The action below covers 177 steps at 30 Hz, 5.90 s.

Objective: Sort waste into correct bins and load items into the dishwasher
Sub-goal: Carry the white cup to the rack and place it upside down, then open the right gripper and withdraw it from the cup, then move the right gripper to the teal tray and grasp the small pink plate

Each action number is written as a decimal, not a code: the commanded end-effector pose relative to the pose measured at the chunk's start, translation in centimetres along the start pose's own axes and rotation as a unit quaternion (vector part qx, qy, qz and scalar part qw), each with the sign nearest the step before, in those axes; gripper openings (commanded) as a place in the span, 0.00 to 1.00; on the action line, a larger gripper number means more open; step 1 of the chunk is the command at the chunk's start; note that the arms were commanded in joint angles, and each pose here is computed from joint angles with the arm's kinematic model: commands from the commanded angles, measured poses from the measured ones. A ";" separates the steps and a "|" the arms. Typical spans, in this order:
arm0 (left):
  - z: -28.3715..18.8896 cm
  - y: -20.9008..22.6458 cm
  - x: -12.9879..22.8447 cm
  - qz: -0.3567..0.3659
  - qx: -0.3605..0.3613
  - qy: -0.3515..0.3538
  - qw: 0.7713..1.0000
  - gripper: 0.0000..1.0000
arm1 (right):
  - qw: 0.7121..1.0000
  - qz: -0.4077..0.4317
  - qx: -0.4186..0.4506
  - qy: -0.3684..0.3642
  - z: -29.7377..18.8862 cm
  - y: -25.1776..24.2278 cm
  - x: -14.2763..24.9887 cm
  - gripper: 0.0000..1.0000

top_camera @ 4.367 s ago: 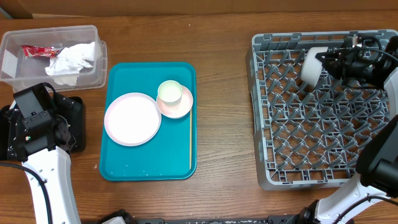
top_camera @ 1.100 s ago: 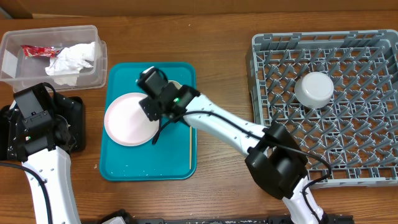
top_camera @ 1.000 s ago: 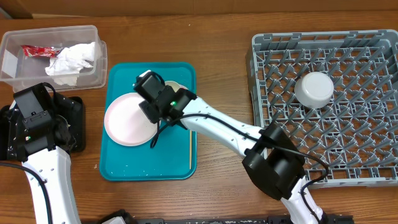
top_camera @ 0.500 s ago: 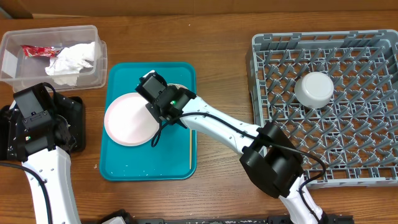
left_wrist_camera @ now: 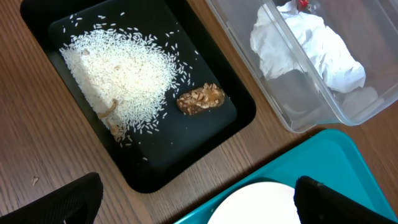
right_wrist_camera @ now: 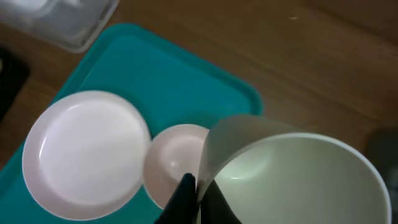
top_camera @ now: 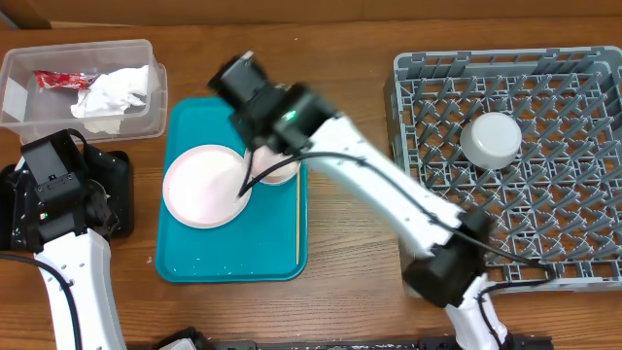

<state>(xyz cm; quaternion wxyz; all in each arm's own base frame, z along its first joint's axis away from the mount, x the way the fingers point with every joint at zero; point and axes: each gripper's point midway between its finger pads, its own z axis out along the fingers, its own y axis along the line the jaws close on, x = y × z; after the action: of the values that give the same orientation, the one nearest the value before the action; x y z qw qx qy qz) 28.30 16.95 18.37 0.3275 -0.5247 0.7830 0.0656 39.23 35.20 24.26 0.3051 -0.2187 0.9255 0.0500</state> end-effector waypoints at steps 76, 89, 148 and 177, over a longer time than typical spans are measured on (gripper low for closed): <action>-0.2 0.0 -0.4 -0.011 0.001 -0.004 1.000 1.00 | 0.731 0.551 -0.402 -0.003 -5.9 -28.5 26.2 0.04; -0.2 0.0 -0.4 -0.011 0.001 -0.004 1.000 1.00 | 0.747 0.581 -0.317 0.062 -4.6 -30.9 27.8 0.15; -0.2 0.0 -0.4 -0.011 0.001 -0.004 1.000 1.00 | 0.774 0.554 0.157 0.261 -6.8 -31.3 31.4 0.04; -0.2 0.0 -0.4 -0.011 0.001 -0.004 1.000 1.00 | 0.977 0.108 -0.165 -0.079 -0.8 -1.5 4.6 0.84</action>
<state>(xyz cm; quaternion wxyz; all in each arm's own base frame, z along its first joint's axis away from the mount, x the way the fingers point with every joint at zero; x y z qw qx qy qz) 28.31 16.95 18.35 0.3273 -0.5247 0.7831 0.0657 34.36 30.52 27.01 0.3048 -0.1639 0.8663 0.3603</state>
